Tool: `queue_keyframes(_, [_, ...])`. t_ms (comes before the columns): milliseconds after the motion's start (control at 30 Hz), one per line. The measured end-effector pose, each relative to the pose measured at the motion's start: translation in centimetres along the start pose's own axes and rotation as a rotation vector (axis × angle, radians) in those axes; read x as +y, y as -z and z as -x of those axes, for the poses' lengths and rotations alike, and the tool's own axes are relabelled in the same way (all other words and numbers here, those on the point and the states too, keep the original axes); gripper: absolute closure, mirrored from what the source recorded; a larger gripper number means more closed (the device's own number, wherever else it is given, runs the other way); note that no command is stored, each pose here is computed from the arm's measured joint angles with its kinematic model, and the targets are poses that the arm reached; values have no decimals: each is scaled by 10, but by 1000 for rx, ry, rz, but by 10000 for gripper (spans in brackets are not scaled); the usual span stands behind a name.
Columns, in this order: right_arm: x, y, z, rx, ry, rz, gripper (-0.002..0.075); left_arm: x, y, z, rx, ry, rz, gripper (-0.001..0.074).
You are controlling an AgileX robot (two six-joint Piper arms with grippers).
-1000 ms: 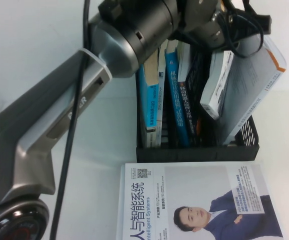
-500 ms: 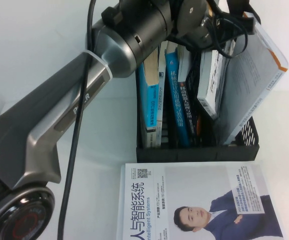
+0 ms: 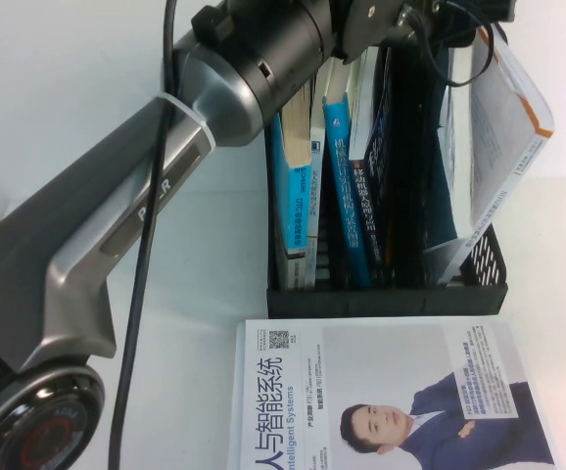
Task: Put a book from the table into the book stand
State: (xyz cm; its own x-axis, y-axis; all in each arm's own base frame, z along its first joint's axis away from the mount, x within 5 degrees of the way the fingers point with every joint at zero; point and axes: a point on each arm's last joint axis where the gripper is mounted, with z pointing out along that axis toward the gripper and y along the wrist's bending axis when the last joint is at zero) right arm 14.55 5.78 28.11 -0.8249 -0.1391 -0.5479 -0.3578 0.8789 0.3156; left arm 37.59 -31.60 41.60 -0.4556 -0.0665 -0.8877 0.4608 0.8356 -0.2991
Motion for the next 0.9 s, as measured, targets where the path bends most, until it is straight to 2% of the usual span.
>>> queue_keyframes(100, [1, 0, 2, -21, -2, 11, 731, -1, 5, 5, -16, 1, -7, 350])
queue_keyframes(167, [3, 0, 5, -51, 3, 32, 731, -3, 14, 11, -34, -7, -9, 391])
queue_keyframes(367, [5, -11, 16, -98, 40, 106, 731, -4, 48, 37, -126, -85, 19, 656])
queue_keyframes(433, [0, -26, 22, -69, 33, 126, 731, -2, 57, 42, -141, -116, 46, 699])
queue_keyframes(533, [-12, -56, 27, 6, 10, 134, 731, 1, 68, 47, -140, -153, 92, 726])
queue_keyframes(700, [-32, -95, 28, 89, -56, 82, 731, 8, 89, 54, -119, -199, 178, 734])
queue_keyframes(900, [-57, -127, 33, 48, -146, -39, 731, 13, 113, 64, -127, -193, 213, 735])
